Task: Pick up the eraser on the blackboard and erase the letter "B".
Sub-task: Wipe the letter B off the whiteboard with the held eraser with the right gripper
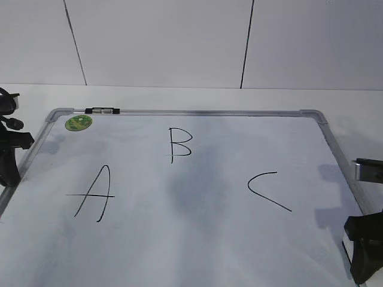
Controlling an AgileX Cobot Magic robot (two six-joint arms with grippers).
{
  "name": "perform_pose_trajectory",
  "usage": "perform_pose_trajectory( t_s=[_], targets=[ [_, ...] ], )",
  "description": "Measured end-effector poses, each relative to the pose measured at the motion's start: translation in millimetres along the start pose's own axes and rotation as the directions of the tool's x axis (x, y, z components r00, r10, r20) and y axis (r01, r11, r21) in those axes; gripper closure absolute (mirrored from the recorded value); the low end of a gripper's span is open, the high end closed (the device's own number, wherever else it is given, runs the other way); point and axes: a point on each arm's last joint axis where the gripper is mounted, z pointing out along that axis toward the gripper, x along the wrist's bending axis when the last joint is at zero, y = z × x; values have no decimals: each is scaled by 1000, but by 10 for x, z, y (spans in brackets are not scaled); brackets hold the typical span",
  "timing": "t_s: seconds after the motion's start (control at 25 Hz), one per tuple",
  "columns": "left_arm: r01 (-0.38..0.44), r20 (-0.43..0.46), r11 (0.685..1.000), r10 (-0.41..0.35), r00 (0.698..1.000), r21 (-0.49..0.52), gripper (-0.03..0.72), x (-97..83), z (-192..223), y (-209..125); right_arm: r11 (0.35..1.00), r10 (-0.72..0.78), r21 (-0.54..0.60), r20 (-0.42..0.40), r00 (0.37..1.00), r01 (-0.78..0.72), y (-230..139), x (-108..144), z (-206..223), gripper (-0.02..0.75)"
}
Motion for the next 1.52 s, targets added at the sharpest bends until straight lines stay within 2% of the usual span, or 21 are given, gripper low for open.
perform_pose_trajectory(
  t_s=[0.6,1.4,1.52],
  targets=[
    [0,-1,1000,0,1000,-5,662,1,0,5,1000,-21,-18,11,1000,21,17,-5,-1,186],
    [-6,-11,1000,6,1000,-6,662,10,0,6,999,-25,-22,17,1000,25,5,-9,-32,187],
    [-7,-12,1000,7,1000,-6,662,11,0,6,999,-39,-37,38,999,40,-19,-28,-75,187]
  ],
)
